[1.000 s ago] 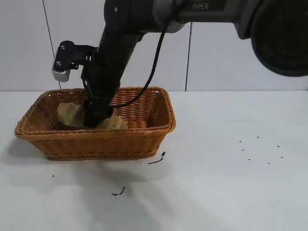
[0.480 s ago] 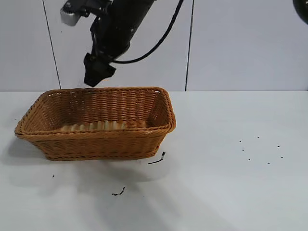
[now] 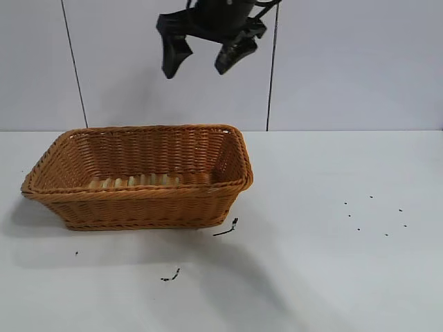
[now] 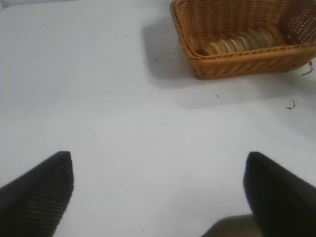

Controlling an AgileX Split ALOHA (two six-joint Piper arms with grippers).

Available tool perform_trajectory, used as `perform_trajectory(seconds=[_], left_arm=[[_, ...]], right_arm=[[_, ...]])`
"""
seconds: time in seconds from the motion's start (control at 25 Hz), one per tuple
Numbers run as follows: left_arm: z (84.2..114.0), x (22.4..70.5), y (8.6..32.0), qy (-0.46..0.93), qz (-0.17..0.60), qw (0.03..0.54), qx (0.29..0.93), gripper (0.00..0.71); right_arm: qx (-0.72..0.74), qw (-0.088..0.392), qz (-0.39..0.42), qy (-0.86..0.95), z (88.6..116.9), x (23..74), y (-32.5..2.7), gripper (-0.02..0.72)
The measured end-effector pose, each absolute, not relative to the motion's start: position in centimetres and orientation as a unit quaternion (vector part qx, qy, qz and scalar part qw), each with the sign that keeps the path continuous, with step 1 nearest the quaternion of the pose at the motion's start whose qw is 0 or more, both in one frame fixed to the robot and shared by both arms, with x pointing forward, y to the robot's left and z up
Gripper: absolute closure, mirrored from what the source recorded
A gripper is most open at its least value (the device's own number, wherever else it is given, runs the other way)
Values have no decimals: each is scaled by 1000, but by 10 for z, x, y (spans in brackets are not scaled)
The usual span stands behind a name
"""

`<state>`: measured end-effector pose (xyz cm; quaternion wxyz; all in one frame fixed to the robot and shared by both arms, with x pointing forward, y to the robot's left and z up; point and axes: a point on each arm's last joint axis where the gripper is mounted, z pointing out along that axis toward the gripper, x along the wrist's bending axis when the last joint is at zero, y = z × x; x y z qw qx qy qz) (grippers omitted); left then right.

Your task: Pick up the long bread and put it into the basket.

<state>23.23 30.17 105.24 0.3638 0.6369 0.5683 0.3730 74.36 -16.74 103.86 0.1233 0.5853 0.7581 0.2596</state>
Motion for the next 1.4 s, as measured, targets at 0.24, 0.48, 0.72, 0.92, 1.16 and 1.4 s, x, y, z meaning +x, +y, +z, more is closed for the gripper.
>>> perform_trajectory(seconds=[0.24,0.48,0.72,0.92,1.16,1.4], left_arm=[[1052,232,302,568,373,364,637,14],[1052,232,302,568,373,364,637,14],[1052,232,302,568,373,364,637,14],[1052,232,302,568,373,364,637,14],[1052,232,302,568,373,364,637,14],[1052,232,302,568,373,364,637,14]], right_arm=[[643,125,215,724,1035,752,-243,51],[672,118,189,706,1033,750,-282,51],[677,135,195,697,1050,745,-292,51],[673,161,223,686,1092,730,-292,51],[674,165,228,684,1140,671,-292,51],[680,146,208,688,1159,573,-292,51]])
